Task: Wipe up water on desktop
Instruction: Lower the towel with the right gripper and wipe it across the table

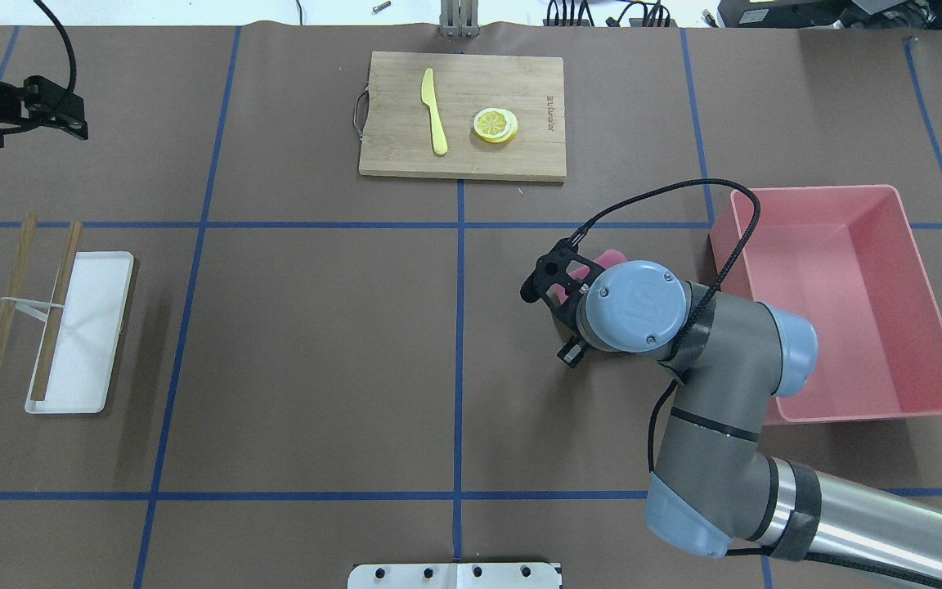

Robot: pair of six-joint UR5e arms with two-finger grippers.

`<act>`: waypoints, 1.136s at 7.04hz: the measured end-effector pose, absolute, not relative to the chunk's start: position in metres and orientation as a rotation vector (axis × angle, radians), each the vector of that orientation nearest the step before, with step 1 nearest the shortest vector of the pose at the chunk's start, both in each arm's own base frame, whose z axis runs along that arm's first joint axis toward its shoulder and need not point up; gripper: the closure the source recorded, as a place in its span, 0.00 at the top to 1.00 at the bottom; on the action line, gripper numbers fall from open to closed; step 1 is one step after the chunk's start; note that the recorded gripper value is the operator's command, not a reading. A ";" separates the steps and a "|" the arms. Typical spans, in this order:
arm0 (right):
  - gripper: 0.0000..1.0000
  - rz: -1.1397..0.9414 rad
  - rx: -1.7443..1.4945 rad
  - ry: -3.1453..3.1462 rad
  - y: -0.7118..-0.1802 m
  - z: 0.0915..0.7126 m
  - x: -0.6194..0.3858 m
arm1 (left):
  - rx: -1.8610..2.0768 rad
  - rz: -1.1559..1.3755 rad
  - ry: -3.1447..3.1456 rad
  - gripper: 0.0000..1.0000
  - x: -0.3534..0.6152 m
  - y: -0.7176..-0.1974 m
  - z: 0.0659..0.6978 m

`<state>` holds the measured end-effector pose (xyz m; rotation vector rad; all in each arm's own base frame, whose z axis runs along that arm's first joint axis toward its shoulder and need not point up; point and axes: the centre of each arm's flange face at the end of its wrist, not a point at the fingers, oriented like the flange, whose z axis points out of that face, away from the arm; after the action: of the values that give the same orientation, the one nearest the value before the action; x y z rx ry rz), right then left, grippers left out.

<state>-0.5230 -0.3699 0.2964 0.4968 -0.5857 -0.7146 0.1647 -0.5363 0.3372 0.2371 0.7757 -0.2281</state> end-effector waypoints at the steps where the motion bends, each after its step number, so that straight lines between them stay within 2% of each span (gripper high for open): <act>1: 0.00 -0.709 0.481 -0.655 -0.342 0.278 -0.528 | 0.237 -0.227 0.762 0.98 0.158 -0.542 0.344; 3: 0.00 -0.696 0.457 -0.765 -0.296 0.245 -0.530 | 0.242 -0.185 0.726 0.98 0.146 -0.552 0.360; 5: 0.00 -0.683 0.416 -0.891 -0.277 0.213 -0.514 | 0.237 -0.179 0.712 0.98 0.141 -0.556 0.368; 8: 0.00 -0.591 0.376 -0.893 -0.321 0.222 -0.505 | 0.228 -0.180 0.707 0.98 0.144 -0.561 0.371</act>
<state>-0.5049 -0.3210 0.2221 0.3756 -0.8931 -0.5911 0.1441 -0.5607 0.3714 0.2284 0.7072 -0.1796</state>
